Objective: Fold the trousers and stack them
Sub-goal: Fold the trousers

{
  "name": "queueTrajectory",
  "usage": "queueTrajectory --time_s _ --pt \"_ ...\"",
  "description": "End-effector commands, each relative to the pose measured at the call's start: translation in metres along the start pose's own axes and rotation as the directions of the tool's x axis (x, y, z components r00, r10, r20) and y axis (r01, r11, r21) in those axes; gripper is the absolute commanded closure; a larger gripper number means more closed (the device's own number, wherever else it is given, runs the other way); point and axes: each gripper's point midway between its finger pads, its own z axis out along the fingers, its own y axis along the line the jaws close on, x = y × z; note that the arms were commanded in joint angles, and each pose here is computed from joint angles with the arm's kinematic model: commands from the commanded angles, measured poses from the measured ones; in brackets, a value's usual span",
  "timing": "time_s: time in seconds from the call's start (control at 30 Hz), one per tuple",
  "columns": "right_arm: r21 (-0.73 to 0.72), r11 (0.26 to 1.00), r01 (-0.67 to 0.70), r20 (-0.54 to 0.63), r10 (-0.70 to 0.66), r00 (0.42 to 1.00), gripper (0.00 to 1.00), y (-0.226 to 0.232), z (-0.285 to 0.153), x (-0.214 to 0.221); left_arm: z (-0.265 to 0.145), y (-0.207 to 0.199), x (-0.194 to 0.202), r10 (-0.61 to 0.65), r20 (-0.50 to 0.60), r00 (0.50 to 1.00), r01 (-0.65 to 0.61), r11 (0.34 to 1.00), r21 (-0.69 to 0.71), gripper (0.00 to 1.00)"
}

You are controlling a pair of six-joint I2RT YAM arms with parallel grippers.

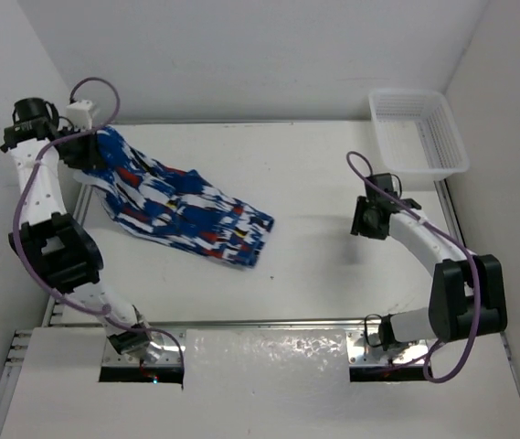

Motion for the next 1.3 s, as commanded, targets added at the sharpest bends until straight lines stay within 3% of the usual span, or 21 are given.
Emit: queueTrajectory --time_s 0.0,0.1,0.23,0.37,0.53,0.73,0.8,0.83,0.87,0.9,1.0,1.07,1.13,1.2,1.27 --pt "-0.095 0.992 0.079 0.106 -0.069 0.992 0.57 0.052 -0.012 -0.035 -0.031 -0.1 -0.023 0.19 0.059 0.98 -0.198 0.962 0.189 1.0" --pt "-0.174 0.981 0.088 0.057 -0.079 0.995 0.56 0.086 -0.004 -0.031 -0.026 -0.164 -0.016 0.22 0.083 0.972 -0.235 0.901 0.365 1.0" --pt "-0.21 0.976 0.065 0.045 -0.057 0.997 0.56 0.103 0.004 -0.027 -0.009 -0.208 0.008 0.209 0.026 0.978 -0.194 0.847 0.495 1.0" --pt "-0.225 0.972 0.071 0.048 -0.062 0.997 0.56 0.113 0.003 -0.028 -0.001 -0.263 0.031 0.293 -0.006 0.956 -0.228 0.754 0.616 1.0" --pt "-0.264 0.958 0.111 0.048 -0.102 0.994 0.56 0.14 0.003 -0.022 0.018 -0.29 0.051 0.347 -0.055 0.936 -0.223 0.708 0.67 1.0" --pt "-0.294 0.944 0.15 0.041 -0.145 0.989 0.55 0.165 0.003 -0.014 0.039 -0.298 0.07 0.399 -0.131 0.908 -0.212 0.705 0.677 0.99" --pt "-0.297 0.942 0.157 0.039 -0.152 0.988 0.54 0.168 0.003 -0.014 0.043 -0.305 0.076 0.421 -0.14 0.896 -0.217 0.69 0.691 0.79" --pt "-0.302 0.94 0.161 0.044 -0.155 0.987 0.53 0.171 0.001 -0.017 0.045 -0.307 0.079 0.426 -0.15 0.892 -0.21 0.685 0.697 0.35" --pt "-0.302 0.94 0.161 0.046 -0.154 0.987 0.51 0.172 0.001 -0.018 0.044 -0.315 0.082 0.455 -0.136 0.88 -0.23 0.659 0.716 0.11" --pt "-0.304 0.939 0.162 0.047 -0.155 0.987 0.5 0.173 0.0 -0.019 0.043 -0.322 0.083 0.471 -0.121 0.874 -0.239 0.633 0.736 0.01" --pt "-0.319 0.94 0.122 0.068 -0.105 0.992 0.48 0.172 -0.008 -0.038 0.024 -0.344 0.078 0.515 -0.021 0.857 -0.29 0.517 0.805 0.0" --pt "-0.341 0.937 0.082 0.085 -0.056 0.995 0.48 0.171 -0.015 -0.051 0.007 -0.344 0.058 0.512 0.046 0.858 -0.34 0.497 0.799 0.0" --pt "-0.358 0.931 0.07 0.142 -0.02 0.99 0.48 0.17 -0.028 -0.069 -0.002 -0.335 0.034 0.496 0.119 0.86 -0.403 0.518 0.754 0.0" --pt "-0.36 0.929 0.088 0.204 -0.013 0.979 0.48 0.17 -0.041 -0.084 -0.003 -0.305 0.009 0.436 0.157 0.886 -0.416 0.599 0.684 0.0" --pt "-0.384 0.917 0.108 0.232 -0.018 0.973 0.5 0.178 -0.051 -0.088 0.002 -0.261 -0.008 0.324 0.135 0.936 -0.336 0.715 0.613 0.0"
